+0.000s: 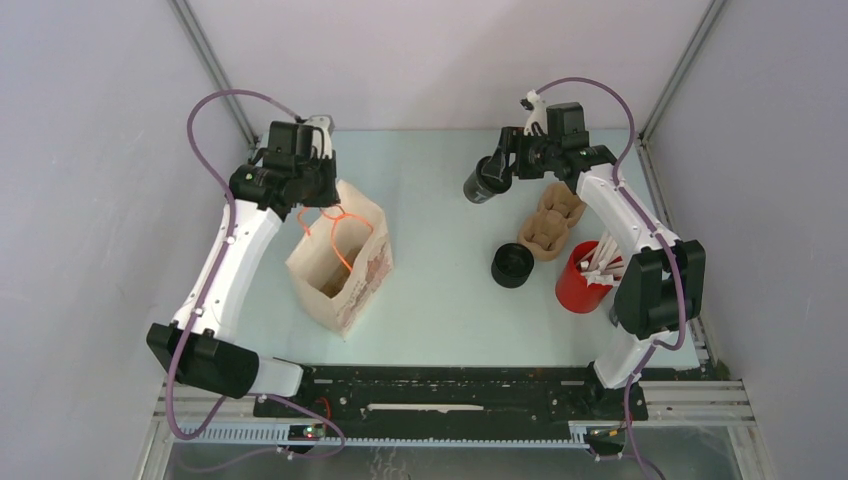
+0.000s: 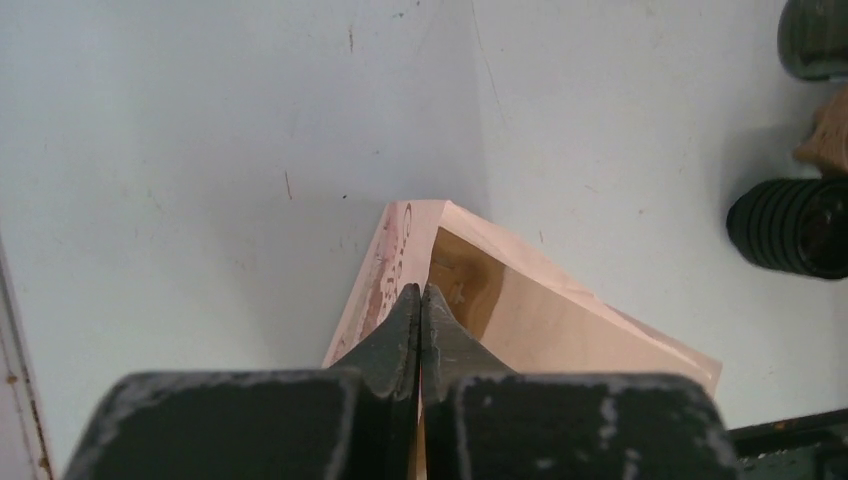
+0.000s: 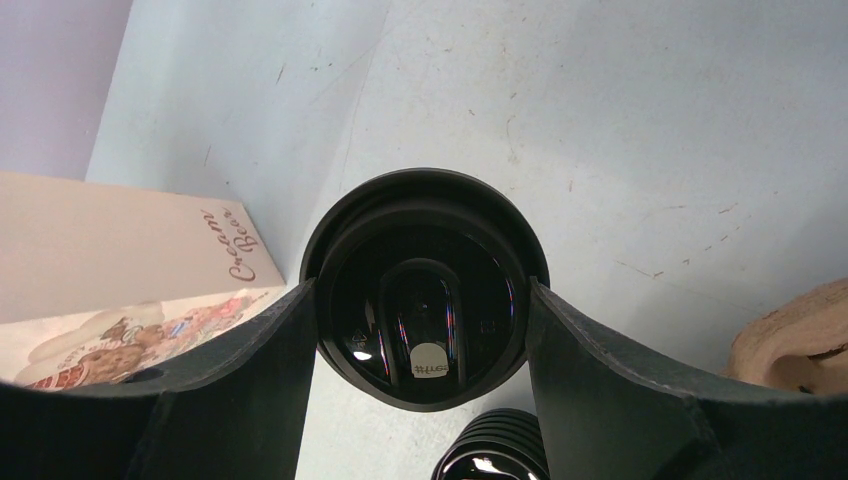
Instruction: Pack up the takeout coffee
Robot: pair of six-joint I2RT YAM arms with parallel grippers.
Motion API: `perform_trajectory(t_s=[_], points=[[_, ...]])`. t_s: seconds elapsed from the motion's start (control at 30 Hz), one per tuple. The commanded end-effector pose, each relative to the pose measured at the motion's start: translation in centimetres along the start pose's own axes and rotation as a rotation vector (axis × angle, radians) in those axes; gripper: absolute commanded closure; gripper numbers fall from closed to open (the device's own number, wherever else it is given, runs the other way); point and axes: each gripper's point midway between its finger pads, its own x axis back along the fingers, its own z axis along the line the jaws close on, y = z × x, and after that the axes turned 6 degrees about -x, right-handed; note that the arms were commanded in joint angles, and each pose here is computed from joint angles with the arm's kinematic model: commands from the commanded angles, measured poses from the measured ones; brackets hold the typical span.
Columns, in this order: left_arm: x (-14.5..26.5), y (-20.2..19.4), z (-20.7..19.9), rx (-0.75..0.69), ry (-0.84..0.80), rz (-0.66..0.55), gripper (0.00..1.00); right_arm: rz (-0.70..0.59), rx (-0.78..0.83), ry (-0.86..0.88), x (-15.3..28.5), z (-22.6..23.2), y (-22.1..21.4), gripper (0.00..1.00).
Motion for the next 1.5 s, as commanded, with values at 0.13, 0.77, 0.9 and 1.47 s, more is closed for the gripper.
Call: perform_trajectory(t_s=[0.13, 0.77, 0.9, 1.47], points=[[2.3, 3.5, 1.9, 0.511, 0.101, -0.261, 1.00, -0.065, 0.026, 0.036, 1.6, 1.7, 1.6, 0.56], [11.7, 5.5, 3.5, 1.333, -0.101, -0.758, 1.00, -0.069, 0.036, 0.037, 1.7, 2.5, 1.4, 0.56], [10.7, 4.1, 3.4, 1.427, -0.112, -0.718, 1.00, -0.073, 0.040, 0.031, 1.9, 2.6, 1.4, 0.56], [3.8, -3.1, -1.1, 1.598, -0.193, -0.463, 0.85, -0.056, 0.049, 0.035, 1.6, 3.2, 0.4, 0.56]])
